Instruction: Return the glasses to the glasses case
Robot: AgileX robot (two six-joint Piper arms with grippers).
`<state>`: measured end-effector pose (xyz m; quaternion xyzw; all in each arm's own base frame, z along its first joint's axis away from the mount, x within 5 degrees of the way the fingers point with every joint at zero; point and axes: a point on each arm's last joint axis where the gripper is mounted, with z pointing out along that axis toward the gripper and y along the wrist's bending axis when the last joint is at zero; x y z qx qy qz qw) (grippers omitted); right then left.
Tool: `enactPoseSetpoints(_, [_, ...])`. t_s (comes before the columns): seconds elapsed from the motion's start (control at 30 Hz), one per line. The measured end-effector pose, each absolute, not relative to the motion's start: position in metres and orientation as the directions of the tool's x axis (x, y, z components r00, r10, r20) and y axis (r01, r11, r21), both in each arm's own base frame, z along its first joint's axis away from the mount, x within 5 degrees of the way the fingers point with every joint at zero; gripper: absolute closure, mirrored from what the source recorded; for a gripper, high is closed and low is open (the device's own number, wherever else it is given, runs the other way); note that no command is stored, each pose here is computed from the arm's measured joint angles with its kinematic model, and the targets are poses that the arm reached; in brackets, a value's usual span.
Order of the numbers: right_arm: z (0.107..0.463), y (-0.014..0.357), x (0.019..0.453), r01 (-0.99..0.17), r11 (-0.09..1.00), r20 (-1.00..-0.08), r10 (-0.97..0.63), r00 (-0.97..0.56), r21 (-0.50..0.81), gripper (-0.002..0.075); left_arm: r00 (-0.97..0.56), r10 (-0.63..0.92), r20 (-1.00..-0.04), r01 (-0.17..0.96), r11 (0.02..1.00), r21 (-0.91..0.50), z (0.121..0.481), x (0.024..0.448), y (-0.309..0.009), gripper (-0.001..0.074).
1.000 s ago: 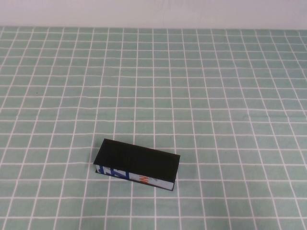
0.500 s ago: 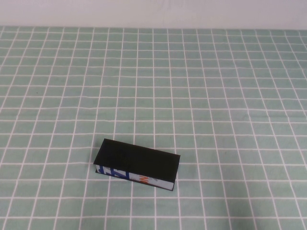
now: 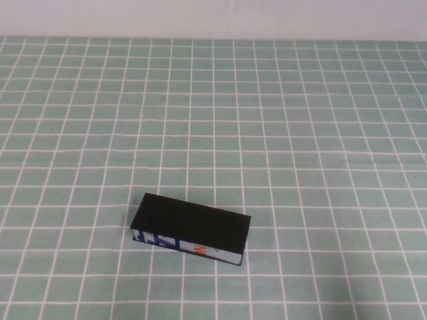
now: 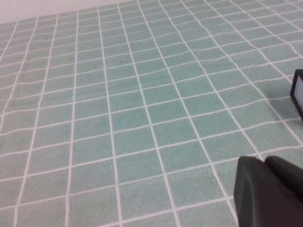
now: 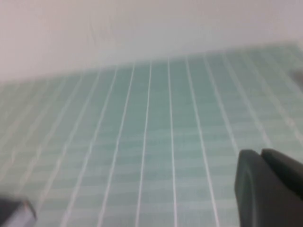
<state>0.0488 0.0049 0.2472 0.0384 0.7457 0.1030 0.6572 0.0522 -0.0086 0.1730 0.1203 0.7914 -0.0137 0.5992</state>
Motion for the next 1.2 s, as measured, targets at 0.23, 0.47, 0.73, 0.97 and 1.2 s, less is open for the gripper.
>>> enactPoseSetpoints(0.23, [0.190, 0.009, 0.057, -0.096, 0.986, -0.966, 0.108, -0.237, 0.134, 0.0737, -0.253, 0.174, -0.952, 0.207, 0.971, 0.123, 0.173, 0.052, -0.009, 0.0737])
enactPoseSetpoints(0.47, [0.174, 0.009, 0.053, -0.099, 0.987, -0.956, 0.097, -0.277, 0.129, 0.0737, -0.253, 0.174, -0.952, 0.207, 0.971, 0.123, 0.173, 0.052, -0.009, 0.0737])
enactPoseSetpoints(0.73, [0.174, 0.009, 0.053, -0.098, 0.987, -0.955, 0.094, -0.282, 0.126, 0.0738, -0.255, 0.174, -0.951, 0.207, 0.971, 0.123, 0.173, 0.052, -0.009, 0.0737])
enactPoseSetpoints(0.97, [0.174, 0.009, 0.053, -0.098, 0.987, -0.955, 0.094, -0.282, 0.126, 0.0737, -0.255, 0.174, -0.951, 0.207, 0.971, 0.123, 0.173, 0.052, -0.009, 0.0737])
enactPoseSetpoints(1.2, [0.174, 0.009, 0.053, -0.098, 0.987, -0.955, 0.094, -0.282, 0.126, 0.0737, -0.255, 0.174, -0.951, 0.207, 0.971, 0.123, 0.173, 0.052, -0.009, 0.0737])
